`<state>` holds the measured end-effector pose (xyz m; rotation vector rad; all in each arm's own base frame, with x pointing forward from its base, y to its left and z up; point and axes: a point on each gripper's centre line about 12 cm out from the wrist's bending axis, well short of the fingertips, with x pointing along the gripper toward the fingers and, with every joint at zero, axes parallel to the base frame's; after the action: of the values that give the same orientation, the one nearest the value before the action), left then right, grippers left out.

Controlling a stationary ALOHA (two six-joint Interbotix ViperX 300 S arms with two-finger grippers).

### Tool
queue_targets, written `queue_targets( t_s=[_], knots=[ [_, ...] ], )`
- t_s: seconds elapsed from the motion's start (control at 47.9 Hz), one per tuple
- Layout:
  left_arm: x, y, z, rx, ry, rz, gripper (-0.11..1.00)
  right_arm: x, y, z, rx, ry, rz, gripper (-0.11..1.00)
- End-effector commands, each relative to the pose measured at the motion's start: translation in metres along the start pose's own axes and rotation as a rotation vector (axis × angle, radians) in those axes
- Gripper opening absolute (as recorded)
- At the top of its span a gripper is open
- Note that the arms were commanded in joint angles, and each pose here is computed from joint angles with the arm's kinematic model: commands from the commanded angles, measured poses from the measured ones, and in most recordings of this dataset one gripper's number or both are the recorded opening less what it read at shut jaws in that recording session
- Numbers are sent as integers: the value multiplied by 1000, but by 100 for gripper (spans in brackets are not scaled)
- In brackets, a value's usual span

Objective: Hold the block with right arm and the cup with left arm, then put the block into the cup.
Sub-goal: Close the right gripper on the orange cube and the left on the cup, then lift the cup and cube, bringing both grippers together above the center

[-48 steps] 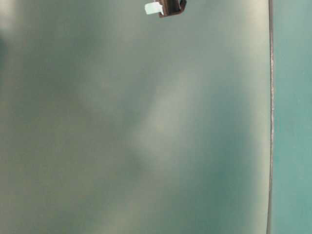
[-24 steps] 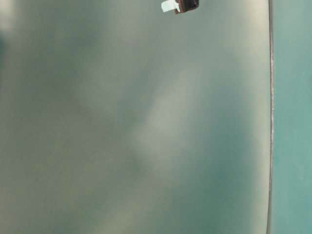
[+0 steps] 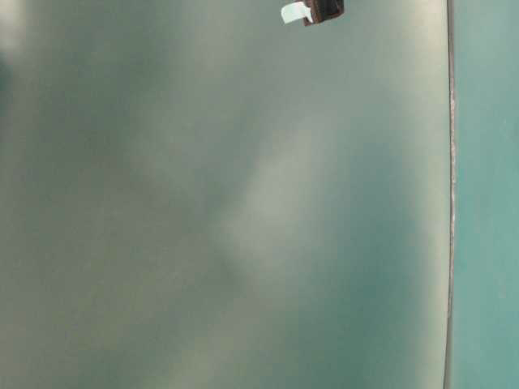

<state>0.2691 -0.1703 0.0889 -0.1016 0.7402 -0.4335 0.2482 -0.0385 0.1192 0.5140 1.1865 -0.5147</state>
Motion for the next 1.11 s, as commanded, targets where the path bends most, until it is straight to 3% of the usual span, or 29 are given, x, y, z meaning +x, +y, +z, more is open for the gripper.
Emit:
queue_targets(
  t_s=[0.0, 0.564, 0.668, 0.752, 0.898, 0.981, 1.086],
  knots=[
    [8, -4, 8, -9, -40, -17, 87, -3, 3, 4, 1, -22, 17, 61],
    [26, -9, 26, -1, -119, -42, 88, 13, 6, 5, -3, -8, 15, 60],
    [27, -10, 27, -1, -123, -43, 88, 14, 7, 7, -8, -19, 23, 53],
    [29, -9, 26, 0, -117, -40, 88, 14, 7, 7, -11, -23, 26, 41],
    [30, -6, 24, 0, -104, -32, 87, 12, 8, 9, -16, -36, 34, 40],
    [30, -5, 25, 18, -96, -26, 87, 11, 9, 10, -19, -49, 43, 40],
    [33, -6, 25, 77, -70, -17, 83, 6, 11, 14, -20, -71, 56, 40]
  ],
)
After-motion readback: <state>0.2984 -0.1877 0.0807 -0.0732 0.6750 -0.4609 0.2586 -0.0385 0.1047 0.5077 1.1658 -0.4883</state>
